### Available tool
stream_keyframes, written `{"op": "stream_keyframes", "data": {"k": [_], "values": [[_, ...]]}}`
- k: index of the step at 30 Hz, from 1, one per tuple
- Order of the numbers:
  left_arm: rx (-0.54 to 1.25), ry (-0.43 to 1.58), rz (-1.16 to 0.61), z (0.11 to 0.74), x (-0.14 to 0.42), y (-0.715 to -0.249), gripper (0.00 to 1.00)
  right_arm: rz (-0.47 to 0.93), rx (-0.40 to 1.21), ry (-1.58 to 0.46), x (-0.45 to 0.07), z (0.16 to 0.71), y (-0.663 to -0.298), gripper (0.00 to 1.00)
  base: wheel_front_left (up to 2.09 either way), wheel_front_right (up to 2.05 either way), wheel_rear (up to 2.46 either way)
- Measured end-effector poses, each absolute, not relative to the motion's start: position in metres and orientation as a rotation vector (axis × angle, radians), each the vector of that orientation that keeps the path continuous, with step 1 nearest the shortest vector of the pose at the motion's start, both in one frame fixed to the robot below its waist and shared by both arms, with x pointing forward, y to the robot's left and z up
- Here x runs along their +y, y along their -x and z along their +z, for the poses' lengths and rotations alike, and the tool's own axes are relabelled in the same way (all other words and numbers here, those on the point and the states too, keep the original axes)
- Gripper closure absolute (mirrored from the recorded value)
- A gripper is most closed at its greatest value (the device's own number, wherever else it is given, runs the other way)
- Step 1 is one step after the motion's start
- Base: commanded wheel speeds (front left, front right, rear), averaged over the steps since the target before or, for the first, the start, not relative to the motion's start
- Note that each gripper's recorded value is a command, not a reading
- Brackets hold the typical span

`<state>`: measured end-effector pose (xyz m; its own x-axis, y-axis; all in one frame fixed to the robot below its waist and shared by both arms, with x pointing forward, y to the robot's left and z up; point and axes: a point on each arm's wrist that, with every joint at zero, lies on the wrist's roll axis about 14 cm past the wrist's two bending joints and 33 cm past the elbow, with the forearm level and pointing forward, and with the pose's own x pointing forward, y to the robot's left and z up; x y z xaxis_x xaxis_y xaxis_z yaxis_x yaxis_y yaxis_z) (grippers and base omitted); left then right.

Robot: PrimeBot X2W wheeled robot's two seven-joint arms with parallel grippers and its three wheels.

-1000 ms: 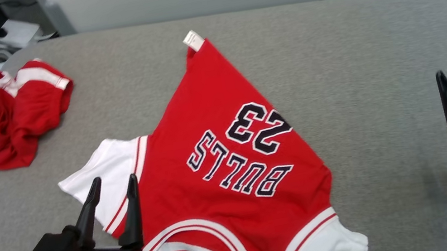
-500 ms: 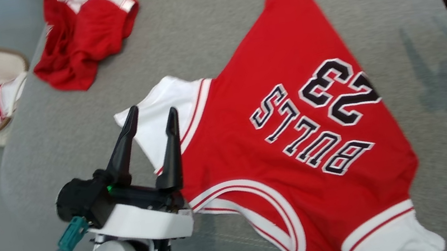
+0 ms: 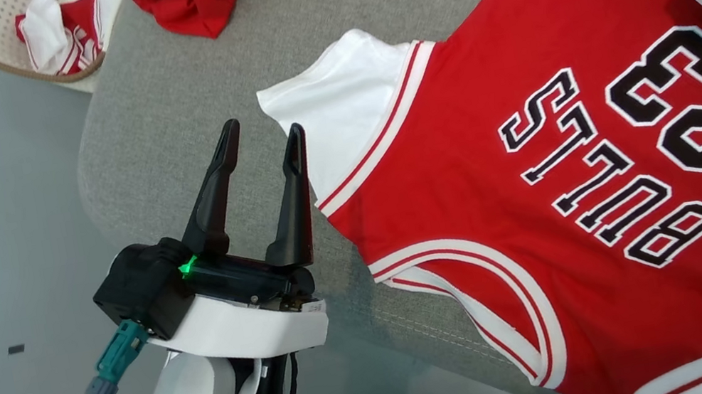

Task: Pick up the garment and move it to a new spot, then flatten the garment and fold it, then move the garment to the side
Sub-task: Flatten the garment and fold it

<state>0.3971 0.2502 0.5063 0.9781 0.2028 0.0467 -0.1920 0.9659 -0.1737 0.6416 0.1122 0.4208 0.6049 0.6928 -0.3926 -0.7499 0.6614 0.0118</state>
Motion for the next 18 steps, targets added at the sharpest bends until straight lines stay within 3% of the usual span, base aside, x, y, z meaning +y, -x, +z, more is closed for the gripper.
{"op": "stream_keyframes", "data": {"k": [6,15,16,17,18], "values": [[-0.042,0.173,0.184,0.498,0.237,-0.405,0.0,0.824,0.462,0.14,0.107,0.385,-0.648,0.0,-0.15,-0.15,-0.15],[-0.028,0.192,0.177,0.494,0.225,-0.408,0.0,0.895,0.477,0.073,0.121,0.386,-0.637,0.0,-0.01,-0.01,-0.01],[-0.028,0.195,0.174,0.494,0.224,-0.408,0.0,0.909,0.483,0.065,0.123,0.387,-0.633,0.08,0.0,0.0,0.0],[-0.029,0.196,0.171,0.495,0.223,-0.408,0.0,0.922,0.488,0.057,0.126,0.389,-0.63,0.28,0.0,0.0,0.0],[-0.03,0.196,0.167,0.495,0.222,-0.409,0.0,0.932,0.494,0.057,0.127,0.389,-0.628,0.56,0.0,0.0,0.0]]}}
